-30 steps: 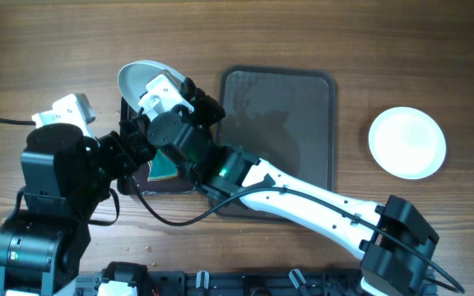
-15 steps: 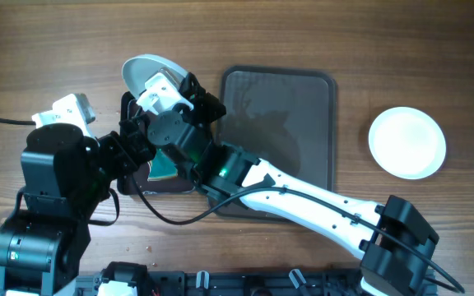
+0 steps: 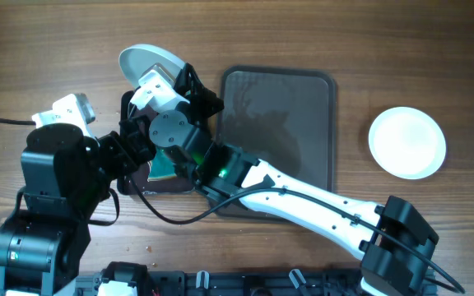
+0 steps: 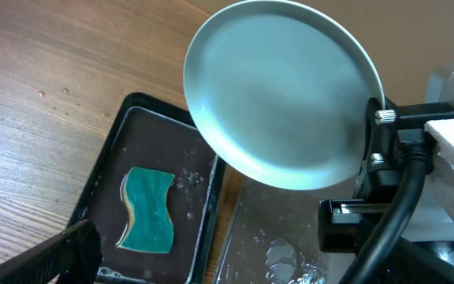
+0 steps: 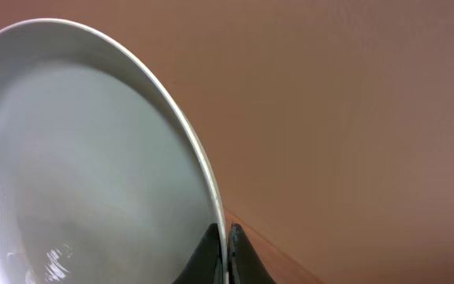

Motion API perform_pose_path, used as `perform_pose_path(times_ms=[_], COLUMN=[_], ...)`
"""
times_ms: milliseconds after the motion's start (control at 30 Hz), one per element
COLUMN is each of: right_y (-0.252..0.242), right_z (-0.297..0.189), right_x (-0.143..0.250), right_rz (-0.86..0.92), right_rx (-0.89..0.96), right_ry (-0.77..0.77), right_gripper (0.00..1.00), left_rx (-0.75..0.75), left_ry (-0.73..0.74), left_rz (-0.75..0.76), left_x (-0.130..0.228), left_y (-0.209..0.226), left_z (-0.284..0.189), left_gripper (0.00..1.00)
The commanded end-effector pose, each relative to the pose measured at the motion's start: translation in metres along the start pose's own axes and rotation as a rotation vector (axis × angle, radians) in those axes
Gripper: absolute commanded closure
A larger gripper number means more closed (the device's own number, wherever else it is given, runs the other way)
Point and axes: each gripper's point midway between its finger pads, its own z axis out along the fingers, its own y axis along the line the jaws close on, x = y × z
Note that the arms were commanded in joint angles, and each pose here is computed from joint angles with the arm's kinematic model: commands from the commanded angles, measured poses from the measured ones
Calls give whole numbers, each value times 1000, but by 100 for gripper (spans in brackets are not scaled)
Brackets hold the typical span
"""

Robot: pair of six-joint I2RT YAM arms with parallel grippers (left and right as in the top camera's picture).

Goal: Clean dirty plates on tray and stack at the side
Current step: 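Lift the plate with right gripper and tilt it over the black tray, then carry the plate with right gripper onto the right-side stack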

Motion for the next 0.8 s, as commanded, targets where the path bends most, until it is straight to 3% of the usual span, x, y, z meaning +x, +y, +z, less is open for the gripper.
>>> perform_pose_path(times_ms=[0,500,633,767], right_y=[-19,-17,-24,18], right_z=[-8,-19,-2,9], right_x=[-14,-30,3,53], right_rz=[32,114,282,460], right_rx=[34,36,63,-172], right_ry=[-21,-70,32,211], right_gripper=[96,96,96,96], left_rx=[4,4,4,4], left_ry=[-20,-20,-20,-20], left_rz=[1,1,1,1], left_x=[-6,-6,-6,-6], left_y=[-1,-1,-1,-1], left_z=[-4,-4,-4,-4], left_gripper=[0,0,0,0])
